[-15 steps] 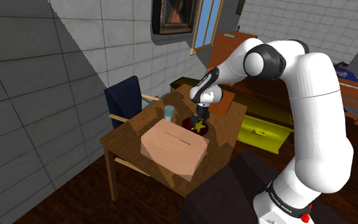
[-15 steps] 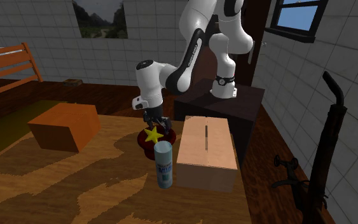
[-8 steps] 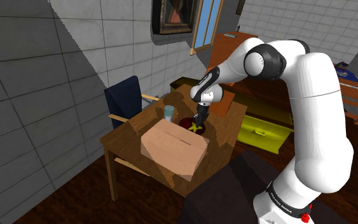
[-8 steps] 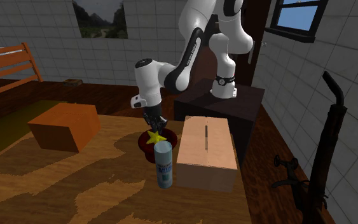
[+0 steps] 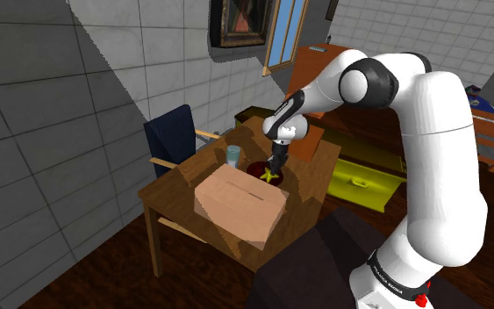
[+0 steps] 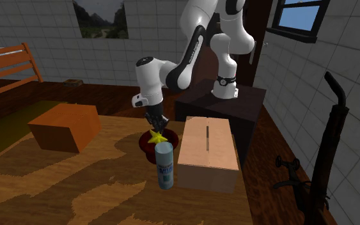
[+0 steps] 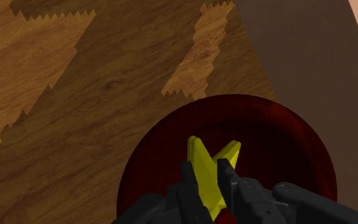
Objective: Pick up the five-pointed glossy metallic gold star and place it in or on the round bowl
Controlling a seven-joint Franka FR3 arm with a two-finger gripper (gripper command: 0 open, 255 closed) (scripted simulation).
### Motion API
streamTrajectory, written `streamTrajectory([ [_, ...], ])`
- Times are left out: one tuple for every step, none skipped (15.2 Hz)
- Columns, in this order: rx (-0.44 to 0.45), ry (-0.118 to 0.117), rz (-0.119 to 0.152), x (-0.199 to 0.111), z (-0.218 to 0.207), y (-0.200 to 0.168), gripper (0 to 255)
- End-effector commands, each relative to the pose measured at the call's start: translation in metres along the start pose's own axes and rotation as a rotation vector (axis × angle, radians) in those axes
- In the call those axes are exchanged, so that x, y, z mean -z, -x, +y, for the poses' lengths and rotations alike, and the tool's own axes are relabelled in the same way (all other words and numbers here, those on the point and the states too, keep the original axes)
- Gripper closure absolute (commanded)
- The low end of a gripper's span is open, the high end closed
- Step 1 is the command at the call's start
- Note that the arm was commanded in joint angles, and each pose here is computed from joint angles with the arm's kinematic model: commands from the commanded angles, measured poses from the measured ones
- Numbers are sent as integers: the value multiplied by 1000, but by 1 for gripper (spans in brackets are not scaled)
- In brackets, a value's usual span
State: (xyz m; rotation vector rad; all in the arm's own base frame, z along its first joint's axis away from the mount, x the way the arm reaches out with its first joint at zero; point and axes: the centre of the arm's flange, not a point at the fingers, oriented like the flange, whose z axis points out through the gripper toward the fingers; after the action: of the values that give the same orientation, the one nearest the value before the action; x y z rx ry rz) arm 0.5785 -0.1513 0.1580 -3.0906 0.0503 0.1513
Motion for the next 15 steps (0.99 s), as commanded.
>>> streamTrajectory([
  [5,-4,-11,5,-5,2,255],
  [5,-4,-11,10,-6,3,255],
  [5,-4,-11,15,-6,4,255],
  [5,-4,-11,20,-6,4,255],
  [5,-4,-11,26,-6,5,255],
  [5,-4,-9,21,-5,5,255],
  [5,-4,-9,21,-5,5,0],
  [9,74,-84,18,-21,-20,0],
  [13,152,-159,13,-36,-44,0],
  [18,230,-234,5,-50,-67,0],
  [22,308,-309,-7,-64,-90,0],
  [26,386,-384,-20,-77,-111,0],
  [27,409,-406,-25,-81,-117,0],
  [27,409,-406,-29,-79,-115,0],
  [27,409,-406,-34,-77,-113,0],
])
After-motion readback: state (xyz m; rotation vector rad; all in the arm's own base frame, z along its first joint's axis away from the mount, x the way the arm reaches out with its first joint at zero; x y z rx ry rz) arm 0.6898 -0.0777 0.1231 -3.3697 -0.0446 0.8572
